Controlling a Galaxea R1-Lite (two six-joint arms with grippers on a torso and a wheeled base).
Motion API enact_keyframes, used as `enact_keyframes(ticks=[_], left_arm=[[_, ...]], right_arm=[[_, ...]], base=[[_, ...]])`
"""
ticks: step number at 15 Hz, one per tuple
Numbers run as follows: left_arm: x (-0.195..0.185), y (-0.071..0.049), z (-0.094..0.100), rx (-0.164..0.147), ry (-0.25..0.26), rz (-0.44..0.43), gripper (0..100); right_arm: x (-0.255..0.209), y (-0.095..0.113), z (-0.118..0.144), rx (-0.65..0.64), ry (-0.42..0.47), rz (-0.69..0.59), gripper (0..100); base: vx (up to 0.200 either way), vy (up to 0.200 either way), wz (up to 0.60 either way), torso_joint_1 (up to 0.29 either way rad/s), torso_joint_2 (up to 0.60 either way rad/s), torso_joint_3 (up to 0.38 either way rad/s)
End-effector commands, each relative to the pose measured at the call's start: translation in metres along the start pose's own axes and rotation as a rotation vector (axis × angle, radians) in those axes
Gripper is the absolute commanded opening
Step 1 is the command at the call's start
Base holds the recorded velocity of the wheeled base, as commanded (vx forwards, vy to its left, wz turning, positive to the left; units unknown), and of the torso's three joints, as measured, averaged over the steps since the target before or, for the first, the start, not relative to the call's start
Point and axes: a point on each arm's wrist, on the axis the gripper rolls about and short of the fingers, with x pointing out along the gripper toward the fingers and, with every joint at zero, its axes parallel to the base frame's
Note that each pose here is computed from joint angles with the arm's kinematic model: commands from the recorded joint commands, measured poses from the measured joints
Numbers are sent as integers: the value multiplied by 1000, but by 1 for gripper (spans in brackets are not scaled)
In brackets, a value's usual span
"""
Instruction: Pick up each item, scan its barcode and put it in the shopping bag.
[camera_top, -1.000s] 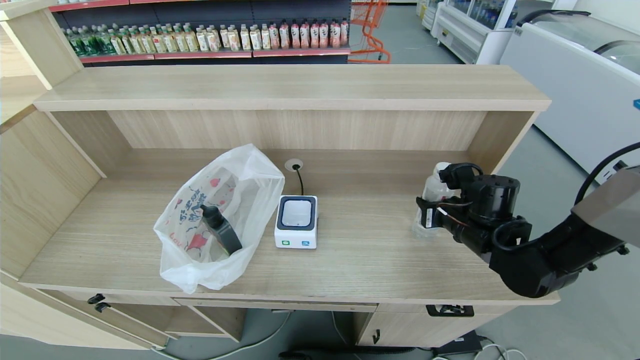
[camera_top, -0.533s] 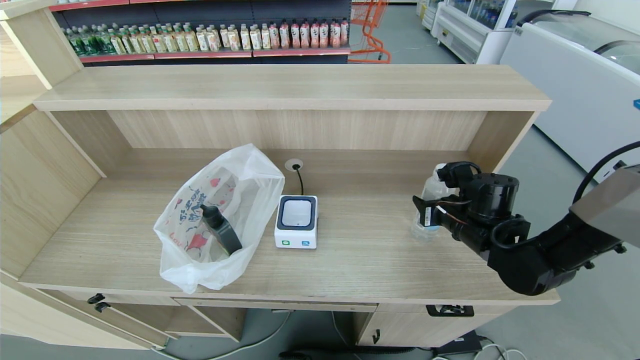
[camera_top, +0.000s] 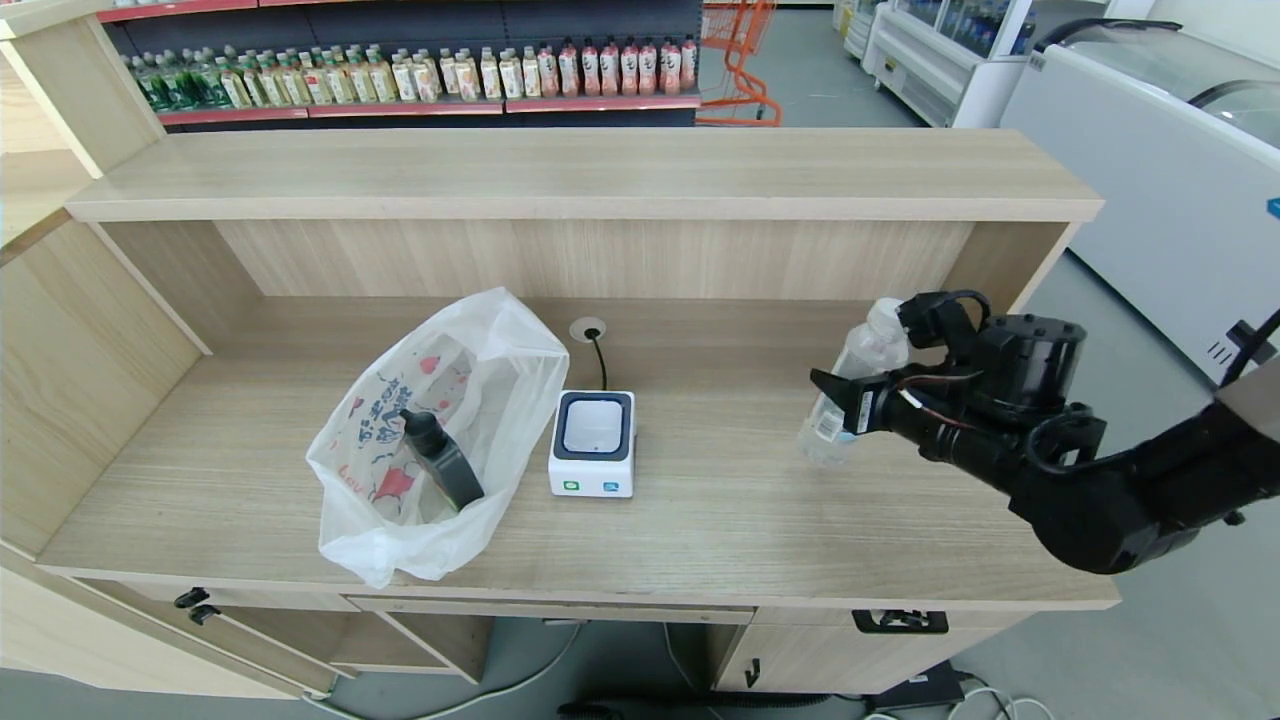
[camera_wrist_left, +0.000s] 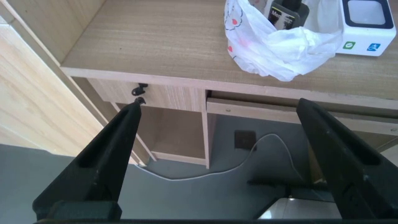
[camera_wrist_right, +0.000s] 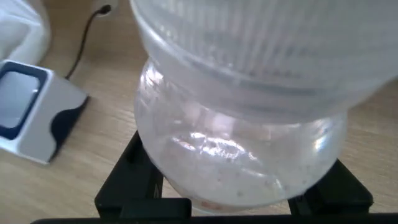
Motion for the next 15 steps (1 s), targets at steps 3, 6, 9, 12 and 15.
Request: enact_keyframes(ticks=[3, 6, 9, 12, 15], left_arm=[[0, 0, 0, 0, 0, 1, 100], [0, 0, 0, 1, 0, 2, 100], [0, 0, 0, 1, 0, 1, 100], [0, 0, 0, 1, 0, 1, 100], [0, 0, 0, 0, 0, 2, 100]], right_arm=[[-59, 16, 71, 209, -75, 402, 0], [-71, 38, 77, 253, -54, 545, 0], [-86, 65, 79, 267, -12, 634, 0], [-100, 84, 85, 271, 33, 700, 0], [-121, 87, 75, 287, 114, 705, 0]], base=[[0, 0, 0, 0, 0, 0], [0, 0, 0, 0, 0, 0], [0, 0, 0, 0, 0, 0], [0, 0, 0, 0, 0, 0], [0, 0, 0, 0, 0, 0]])
